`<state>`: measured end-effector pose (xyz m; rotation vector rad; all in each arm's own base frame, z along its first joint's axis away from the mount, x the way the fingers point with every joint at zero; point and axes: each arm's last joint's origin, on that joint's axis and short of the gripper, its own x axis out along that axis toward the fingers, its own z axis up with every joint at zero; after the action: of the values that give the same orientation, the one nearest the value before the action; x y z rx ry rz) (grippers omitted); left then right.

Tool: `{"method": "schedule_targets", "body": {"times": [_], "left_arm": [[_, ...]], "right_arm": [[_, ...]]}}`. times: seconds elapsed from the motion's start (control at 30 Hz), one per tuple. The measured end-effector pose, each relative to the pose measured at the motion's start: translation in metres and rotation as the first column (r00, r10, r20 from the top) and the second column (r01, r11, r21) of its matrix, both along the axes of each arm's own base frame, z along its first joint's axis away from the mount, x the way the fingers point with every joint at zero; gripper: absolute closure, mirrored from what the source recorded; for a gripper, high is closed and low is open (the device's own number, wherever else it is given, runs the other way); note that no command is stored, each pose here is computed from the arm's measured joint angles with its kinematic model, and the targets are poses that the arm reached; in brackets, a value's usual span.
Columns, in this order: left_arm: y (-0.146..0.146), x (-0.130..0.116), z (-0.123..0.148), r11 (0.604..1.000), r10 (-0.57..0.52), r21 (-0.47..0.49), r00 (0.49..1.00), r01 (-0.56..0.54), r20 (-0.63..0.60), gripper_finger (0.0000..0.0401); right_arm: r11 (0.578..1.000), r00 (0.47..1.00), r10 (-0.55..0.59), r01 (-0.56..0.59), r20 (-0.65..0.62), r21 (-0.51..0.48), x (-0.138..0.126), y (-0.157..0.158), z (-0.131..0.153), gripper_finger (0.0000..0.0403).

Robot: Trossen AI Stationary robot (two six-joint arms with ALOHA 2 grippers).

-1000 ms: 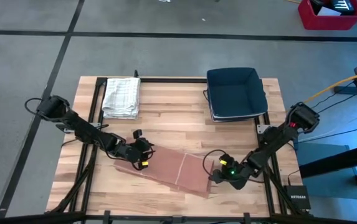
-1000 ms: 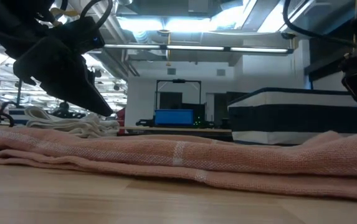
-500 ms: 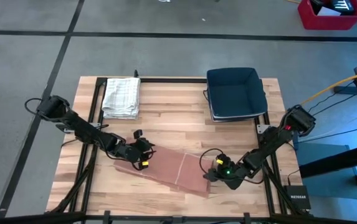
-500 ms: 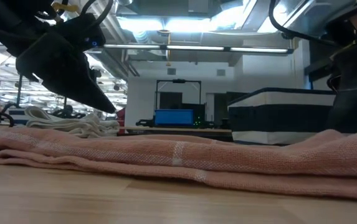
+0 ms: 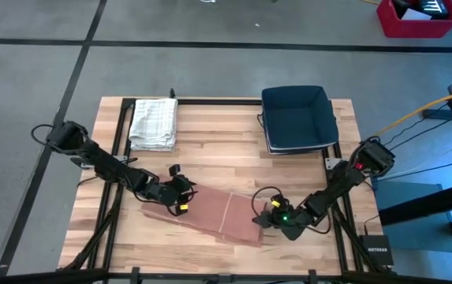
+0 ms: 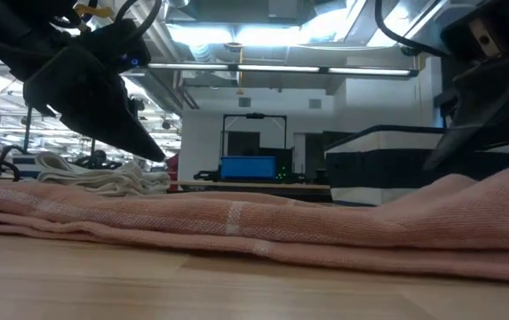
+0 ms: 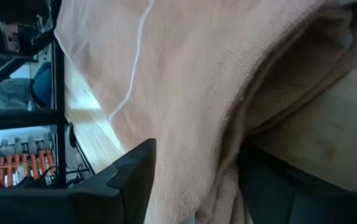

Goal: Fold towel
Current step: Fold the brown towel on the table

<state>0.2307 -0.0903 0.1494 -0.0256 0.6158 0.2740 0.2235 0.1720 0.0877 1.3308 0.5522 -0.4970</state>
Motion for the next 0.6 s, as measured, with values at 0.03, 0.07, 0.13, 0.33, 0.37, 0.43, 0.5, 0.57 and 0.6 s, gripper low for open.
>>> {"method": "schedule_targets", "body": {"times": [0.03,0.07,0.13,0.33,0.37,0.43,0.5,0.57,0.6], "left_arm": [[0.0000,0.0000,0.0000,1.000,0.000,0.000,1.000,0.000,0.000,0.0271],[-0.0001,0.0001,0.0002,1.000,0.000,-0.001,1.000,0.000,0.002,0.0271],[-0.0001,0.0003,-0.0002,1.000,0.000,-0.001,1.000,0.000,0.001,0.0271],[-0.0012,0.0026,-0.0006,1.000,-0.002,-0.006,1.000,0.002,0.019,0.0271],[-0.0017,0.0037,-0.0003,1.000,-0.001,-0.010,1.000,0.001,0.031,0.0271],[-0.0019,0.0040,-0.0002,1.000,-0.004,-0.009,1.000,0.005,0.031,0.0271],[-0.0021,0.0044,0.0002,1.000,-0.010,-0.006,0.999,0.010,0.036,0.0271],[-0.0033,0.0054,0.0009,0.999,-0.043,-0.014,0.998,0.044,0.038,0.0271],[-0.0045,0.0066,0.0021,0.997,-0.073,-0.026,0.996,0.074,0.048,0.0271]], "right_arm": [[1.000,1.000,-0.006,0.006,0.004,-0.003,0.0001,-0.0002,0.0001,0.0192],[1.000,1.000,-0.013,0.013,0.009,-0.008,0.0002,-0.0005,0.0001,0.0196],[1.000,1.000,-0.015,0.016,0.013,-0.019,0.0013,-0.0017,0.0002,0.0203],[0.997,1.000,-0.006,0.008,0.027,-0.071,0.0019,-0.0025,0.0005,0.0250],[0.997,1.000,-0.008,0.010,0.030,-0.080,0.0020,-0.0028,0.0005,0.0264],[0.993,0.999,0.020,-0.016,0.026,-0.115,0.0022,-0.0030,0.0004,0.0300],[0.987,0.999,0.047,-0.044,0.017,-0.154,0.0029,-0.0042,0.0002,0.0343],[0.978,0.997,0.078,-0.076,0.005,-0.194,0.0026,-0.0049,0.0008,0.0382],[0.970,0.995,0.098,-0.099,-0.015,-0.221,0.0011,-0.0058,0.0013,0.0387]]}}
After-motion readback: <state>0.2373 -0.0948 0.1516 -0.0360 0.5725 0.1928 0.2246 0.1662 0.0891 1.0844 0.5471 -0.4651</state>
